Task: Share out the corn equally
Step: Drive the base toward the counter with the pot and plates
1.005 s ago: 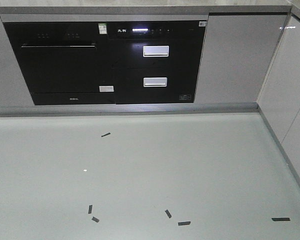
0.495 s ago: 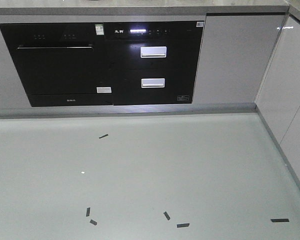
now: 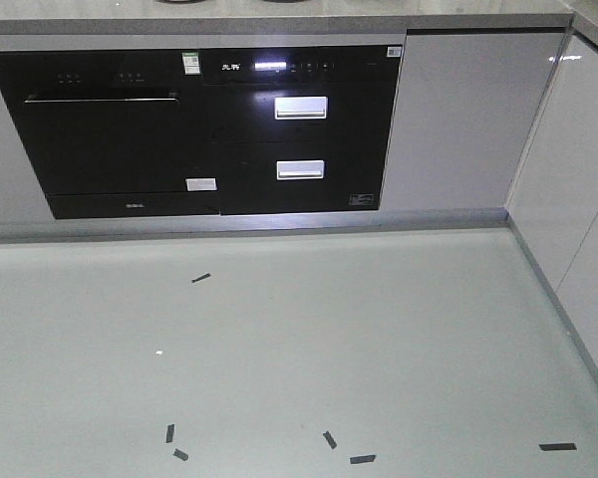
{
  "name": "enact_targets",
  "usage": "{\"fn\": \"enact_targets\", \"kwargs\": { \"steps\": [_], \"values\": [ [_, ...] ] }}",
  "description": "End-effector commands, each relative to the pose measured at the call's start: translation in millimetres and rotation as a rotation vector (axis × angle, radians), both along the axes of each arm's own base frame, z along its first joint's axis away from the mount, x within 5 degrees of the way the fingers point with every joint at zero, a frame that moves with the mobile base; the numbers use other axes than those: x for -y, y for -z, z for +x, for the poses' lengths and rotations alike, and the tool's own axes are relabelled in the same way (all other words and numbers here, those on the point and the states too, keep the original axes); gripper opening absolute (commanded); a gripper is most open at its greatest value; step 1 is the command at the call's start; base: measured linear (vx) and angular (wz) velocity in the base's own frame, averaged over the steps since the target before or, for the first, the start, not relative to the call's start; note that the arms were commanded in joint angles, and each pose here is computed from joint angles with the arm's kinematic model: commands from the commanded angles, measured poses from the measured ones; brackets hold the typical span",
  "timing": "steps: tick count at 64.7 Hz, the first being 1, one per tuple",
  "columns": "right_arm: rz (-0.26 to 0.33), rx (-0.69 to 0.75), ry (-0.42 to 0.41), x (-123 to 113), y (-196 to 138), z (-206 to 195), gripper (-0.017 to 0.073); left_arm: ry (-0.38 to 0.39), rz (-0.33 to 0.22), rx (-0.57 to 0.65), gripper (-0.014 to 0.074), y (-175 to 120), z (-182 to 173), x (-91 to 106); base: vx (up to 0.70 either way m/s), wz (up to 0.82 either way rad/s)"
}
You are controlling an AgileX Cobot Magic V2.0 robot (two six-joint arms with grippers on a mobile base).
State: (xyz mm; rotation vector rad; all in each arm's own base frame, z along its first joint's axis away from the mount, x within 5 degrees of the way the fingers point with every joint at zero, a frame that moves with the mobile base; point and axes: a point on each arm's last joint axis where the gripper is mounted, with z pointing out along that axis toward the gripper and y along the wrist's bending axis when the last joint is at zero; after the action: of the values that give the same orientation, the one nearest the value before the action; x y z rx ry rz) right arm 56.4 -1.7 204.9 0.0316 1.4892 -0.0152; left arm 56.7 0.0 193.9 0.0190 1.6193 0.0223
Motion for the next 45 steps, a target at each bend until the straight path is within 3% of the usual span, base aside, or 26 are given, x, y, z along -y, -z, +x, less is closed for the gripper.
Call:
{"fn": "enact_targets", "kwargs": {
  "steps": [1, 45],
  "values": [
    [-0.019, 0.07, 0.006, 0.1, -3.9, -0.7, -0.0004, -0.004, -0.01, 0.096, -0.0006, -8.6, -1.4, -0.3, 0.08, -0.05],
    [-0.019, 0.07, 0.006, 0.1, -3.9, -0.7, -0.0004, -0.004, -0.01, 0.096, -0.0006, -8.6, -1.4, -0.3, 0.11, 0.02]
  ]
}}
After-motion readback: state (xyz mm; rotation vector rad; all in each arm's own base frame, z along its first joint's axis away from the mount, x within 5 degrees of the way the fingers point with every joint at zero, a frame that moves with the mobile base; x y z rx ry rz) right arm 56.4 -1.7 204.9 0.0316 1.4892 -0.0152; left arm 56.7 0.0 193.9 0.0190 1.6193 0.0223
